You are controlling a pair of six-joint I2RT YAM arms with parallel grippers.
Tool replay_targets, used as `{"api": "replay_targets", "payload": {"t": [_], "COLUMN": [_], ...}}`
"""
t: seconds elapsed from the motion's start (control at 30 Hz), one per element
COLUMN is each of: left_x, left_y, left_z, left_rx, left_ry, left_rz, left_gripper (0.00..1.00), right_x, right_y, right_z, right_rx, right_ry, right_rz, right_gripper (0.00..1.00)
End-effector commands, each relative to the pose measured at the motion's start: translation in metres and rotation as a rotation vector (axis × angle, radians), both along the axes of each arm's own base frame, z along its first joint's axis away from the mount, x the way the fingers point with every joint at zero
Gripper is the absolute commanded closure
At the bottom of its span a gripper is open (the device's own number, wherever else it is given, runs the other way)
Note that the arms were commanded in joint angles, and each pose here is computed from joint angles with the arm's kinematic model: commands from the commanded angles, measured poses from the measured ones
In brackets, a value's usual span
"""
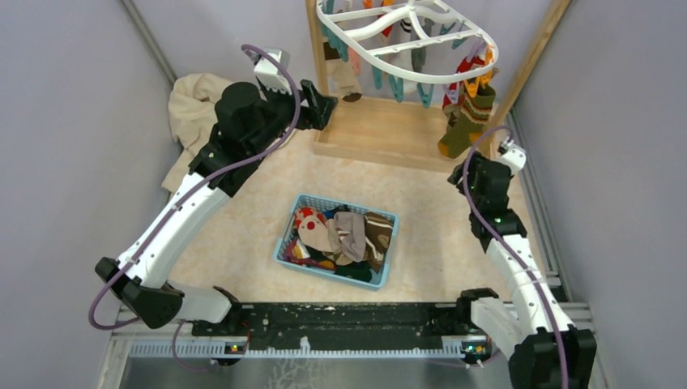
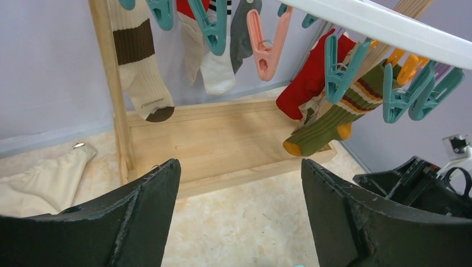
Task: Remove the socks clipped to the hanger
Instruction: Remove the sock from the hanger.
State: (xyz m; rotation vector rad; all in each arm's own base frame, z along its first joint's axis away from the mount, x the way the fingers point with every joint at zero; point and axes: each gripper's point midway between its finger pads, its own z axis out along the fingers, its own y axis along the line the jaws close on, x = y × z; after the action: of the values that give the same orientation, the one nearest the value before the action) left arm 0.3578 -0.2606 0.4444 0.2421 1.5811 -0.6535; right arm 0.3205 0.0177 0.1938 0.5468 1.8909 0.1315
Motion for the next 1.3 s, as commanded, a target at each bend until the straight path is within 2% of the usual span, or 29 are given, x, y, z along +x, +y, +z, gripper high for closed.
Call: {"api": "replay_targets", "payload": {"t": [0.0, 0.17, 0.5, 0.8, 1.07, 1.27], "left_x": [-0.009, -0.012, -0.012, -0.009, -0.006, -0.004], "left_y": [0.001, 0.001, 0.001, -0.001, -0.005, -0.007], "left_z": [0.003, -0.008, -0.024, -0.031, -0.033, -0.035], "left_rx": [-0.010, -0.005, 0.023, 0.030, 0.030, 0.035], "left_ry": [-0.012, -0.001, 0.010, 0.017, 0.023, 0.029], "left_rz": [-0.020, -0.027, -0.030, -0.031, -0.039, -0.040], "left_gripper": [0.11, 0.02, 0.01, 0.01, 0.01, 0.01], "right_x": [0.021, 0.042, 0.082, 0.086, 0.104, 0.114], "right_y": [-0.029, -0.061, -0.040, -0.067, -0.060, -0.040], "right_z": [0.047, 0.054, 0.054, 0.059, 0.077, 0.082], "right_rx": [0.088, 0.125, 0.105, -0.025, -0.040, 0.013], "right_ry": [-0.183, -0.251, -0.293, -0.308, -0.380, -0.408], "right_rz": [-0.046, -0.051, 0.200, 0.098, 0.163, 0.280], "right_gripper": [0.34, 0.32, 0.32, 0.32, 0.40, 0.50]}}
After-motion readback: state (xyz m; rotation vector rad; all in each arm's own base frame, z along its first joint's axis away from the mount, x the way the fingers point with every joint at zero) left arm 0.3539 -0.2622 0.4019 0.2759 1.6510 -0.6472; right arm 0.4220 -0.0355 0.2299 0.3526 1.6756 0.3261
